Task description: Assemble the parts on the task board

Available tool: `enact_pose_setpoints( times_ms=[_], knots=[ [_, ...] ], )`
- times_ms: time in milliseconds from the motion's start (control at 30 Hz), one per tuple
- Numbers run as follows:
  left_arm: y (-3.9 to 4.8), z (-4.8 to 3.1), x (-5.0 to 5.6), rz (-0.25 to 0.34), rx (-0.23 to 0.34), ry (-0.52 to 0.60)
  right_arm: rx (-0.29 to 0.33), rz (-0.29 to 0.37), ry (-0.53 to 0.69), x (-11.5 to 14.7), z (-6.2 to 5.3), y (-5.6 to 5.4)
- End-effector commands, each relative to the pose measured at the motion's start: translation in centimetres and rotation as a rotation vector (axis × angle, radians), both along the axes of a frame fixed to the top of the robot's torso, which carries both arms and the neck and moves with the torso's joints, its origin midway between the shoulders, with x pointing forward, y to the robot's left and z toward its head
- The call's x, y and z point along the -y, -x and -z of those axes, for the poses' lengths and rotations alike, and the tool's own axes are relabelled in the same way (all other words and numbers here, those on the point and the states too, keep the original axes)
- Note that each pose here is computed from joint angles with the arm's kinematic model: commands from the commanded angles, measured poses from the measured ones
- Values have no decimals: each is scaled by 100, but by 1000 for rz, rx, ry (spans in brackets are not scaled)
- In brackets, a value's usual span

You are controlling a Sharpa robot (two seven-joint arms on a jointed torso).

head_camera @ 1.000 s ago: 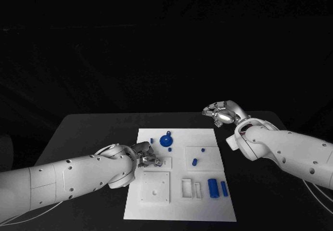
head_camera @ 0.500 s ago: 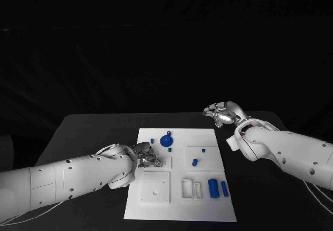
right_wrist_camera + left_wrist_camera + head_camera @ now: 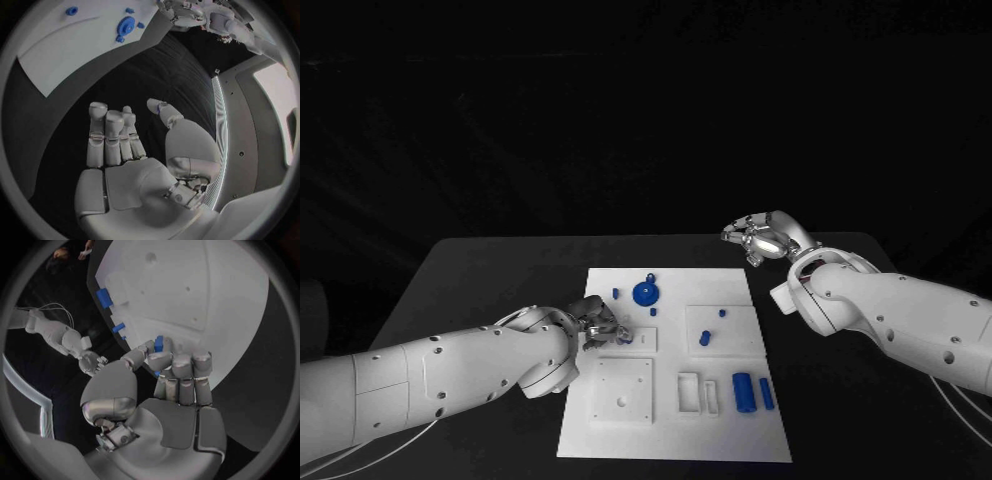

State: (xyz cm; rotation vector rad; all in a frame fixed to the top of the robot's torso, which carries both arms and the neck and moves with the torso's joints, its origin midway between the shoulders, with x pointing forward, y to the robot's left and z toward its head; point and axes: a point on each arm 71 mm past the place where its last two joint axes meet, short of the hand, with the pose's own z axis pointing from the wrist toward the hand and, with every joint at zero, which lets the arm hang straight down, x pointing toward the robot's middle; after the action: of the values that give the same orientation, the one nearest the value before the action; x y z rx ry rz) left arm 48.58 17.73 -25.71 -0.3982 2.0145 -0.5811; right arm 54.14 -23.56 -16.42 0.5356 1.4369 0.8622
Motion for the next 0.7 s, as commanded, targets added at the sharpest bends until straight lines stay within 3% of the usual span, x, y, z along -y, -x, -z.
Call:
enact_pose_setpoints(
  times_ms=[33, 267, 700],
  knots=[
    [-12, -37, -20, -69, 36, 64, -2, -11, 0, -7, 3, 3],
    [5, -26, -19, -81, 30, 62, -2, -10, -1, -2, 3, 4],
    [14, 12, 31, -35, -6, -3, -4, -10, -1, -1, 4, 5]
  ],
)
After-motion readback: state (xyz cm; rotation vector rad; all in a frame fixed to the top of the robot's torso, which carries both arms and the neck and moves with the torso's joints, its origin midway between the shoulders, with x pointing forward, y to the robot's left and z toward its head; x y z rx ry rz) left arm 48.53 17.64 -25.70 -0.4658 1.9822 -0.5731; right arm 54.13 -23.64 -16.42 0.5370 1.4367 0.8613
